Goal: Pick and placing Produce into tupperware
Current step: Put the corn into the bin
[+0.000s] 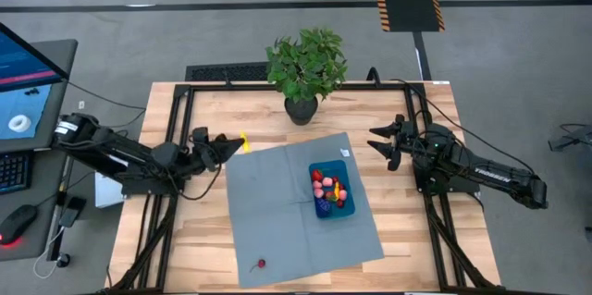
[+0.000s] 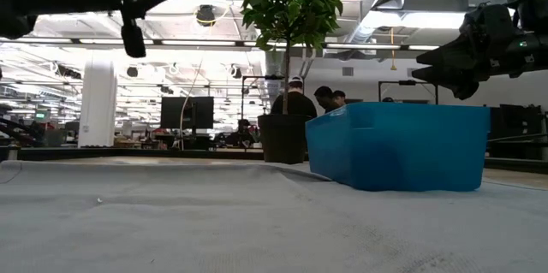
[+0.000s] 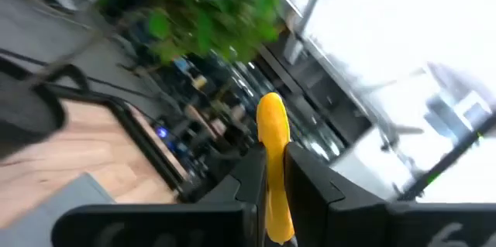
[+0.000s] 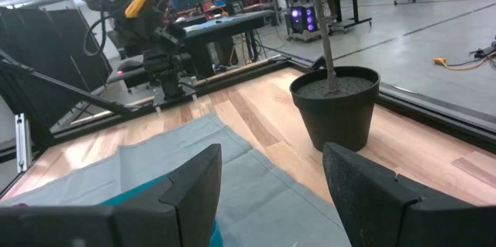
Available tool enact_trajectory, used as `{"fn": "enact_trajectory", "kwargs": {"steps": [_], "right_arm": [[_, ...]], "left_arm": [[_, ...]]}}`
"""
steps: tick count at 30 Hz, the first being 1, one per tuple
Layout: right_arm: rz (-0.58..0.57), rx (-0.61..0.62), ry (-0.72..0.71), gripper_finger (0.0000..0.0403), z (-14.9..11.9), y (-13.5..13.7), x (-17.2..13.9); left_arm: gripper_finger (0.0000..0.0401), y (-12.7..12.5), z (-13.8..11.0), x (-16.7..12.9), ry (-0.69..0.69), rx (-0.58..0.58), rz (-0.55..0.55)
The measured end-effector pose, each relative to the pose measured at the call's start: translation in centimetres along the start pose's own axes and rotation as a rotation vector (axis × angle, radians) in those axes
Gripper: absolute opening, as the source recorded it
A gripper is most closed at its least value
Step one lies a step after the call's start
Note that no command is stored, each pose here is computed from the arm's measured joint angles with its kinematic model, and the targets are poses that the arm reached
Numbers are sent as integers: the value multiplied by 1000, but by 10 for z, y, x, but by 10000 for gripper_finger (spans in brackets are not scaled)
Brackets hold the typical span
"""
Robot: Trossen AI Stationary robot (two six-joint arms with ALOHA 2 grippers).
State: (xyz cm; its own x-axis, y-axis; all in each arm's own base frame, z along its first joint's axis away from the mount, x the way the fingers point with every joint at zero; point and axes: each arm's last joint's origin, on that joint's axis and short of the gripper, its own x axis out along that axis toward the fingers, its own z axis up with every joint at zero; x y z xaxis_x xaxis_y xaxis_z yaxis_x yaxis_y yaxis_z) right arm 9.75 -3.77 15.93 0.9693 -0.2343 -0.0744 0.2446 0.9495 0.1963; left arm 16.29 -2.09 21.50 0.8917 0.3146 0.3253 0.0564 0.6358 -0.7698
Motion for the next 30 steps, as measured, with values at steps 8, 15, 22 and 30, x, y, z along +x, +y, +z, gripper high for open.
{"fn": "enact_trajectory", "kwargs": {"steps": [8,15,22,30], "right_arm": [[0,0,0,249,0,0,0],[0,0,0,249,0,0,0],[0,0,0,249,0,0,0],[0,0,0,249,0,0,0]], "left_arm": [[24,8,-2,2,-11,97,93],[24,12,-10,11,229,381,-1],[32,16,-7,32,368,557,51],[28,17,-14,52,560,696,-36]]}}
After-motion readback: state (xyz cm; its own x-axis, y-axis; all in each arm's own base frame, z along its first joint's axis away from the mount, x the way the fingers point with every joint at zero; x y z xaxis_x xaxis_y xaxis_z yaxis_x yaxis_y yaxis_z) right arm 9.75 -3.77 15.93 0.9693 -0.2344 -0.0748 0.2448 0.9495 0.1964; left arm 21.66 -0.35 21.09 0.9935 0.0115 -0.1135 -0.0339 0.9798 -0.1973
